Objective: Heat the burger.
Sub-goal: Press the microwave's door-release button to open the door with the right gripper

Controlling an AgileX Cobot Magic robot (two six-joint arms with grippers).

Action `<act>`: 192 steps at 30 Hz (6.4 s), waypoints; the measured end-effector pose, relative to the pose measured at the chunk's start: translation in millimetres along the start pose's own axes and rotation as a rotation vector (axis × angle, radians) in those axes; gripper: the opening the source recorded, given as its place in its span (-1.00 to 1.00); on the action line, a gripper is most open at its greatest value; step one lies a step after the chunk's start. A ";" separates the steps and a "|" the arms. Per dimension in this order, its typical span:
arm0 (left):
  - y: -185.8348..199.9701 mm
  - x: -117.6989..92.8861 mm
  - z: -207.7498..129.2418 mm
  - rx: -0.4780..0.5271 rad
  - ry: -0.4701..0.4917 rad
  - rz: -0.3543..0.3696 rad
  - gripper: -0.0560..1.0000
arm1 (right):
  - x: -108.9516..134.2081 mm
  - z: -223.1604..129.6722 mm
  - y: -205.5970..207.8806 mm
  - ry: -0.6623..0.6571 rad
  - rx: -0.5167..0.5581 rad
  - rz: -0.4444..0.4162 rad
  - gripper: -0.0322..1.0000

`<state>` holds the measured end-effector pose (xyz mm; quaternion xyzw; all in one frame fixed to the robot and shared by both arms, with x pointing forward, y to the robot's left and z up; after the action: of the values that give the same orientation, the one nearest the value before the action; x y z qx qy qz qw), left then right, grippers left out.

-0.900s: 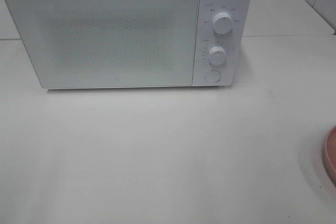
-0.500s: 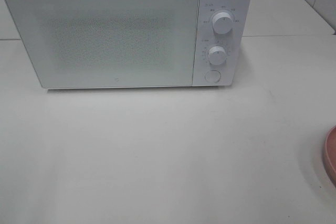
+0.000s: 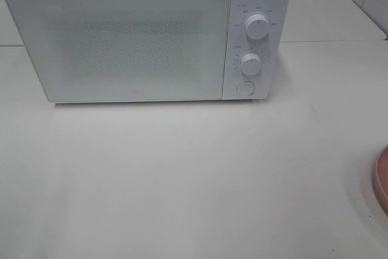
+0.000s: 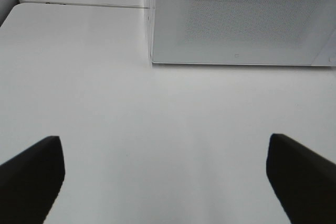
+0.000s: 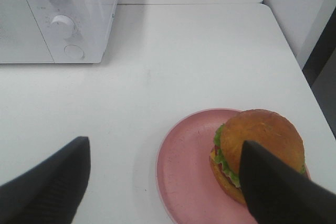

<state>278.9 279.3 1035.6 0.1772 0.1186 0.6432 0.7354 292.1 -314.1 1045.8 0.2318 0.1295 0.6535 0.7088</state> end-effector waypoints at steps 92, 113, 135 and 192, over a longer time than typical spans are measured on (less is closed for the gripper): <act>0.0 0.0 0.0 0.000 0.000 0.000 0.98 | 114.1 -17.9 -243.9 0.072 -0.293 0.120 0.49; 0.0 0.0 0.0 0.000 0.000 0.000 0.98 | 141.0 -31.7 -228.5 0.000 -0.272 0.187 0.42; 0.0 0.0 0.0 0.000 0.000 0.000 0.98 | 142.2 -42.8 -230.9 -0.965 -0.081 0.272 -0.55; 0.0 0.0 0.0 0.000 0.000 0.000 0.98 | 187.0 -64.4 -333.1 -1.463 0.082 0.102 -0.94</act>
<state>278.9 279.3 1035.6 0.1772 0.1186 0.6432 0.7354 570.4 -132.2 847.0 0.6407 -0.3634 0.3586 0.5735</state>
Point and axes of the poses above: a point on each arm's last joint axis where the gripper is mounted, y pointing back along that axis away from the gripper, x along the wrist's bending axis when the last joint is at zero, z = x × y, the point moved 5 cm from there along -y, pointing out along that axis toward the gripper, and after that the axes turned 8 degrees about -y, right-handed, at the moved point
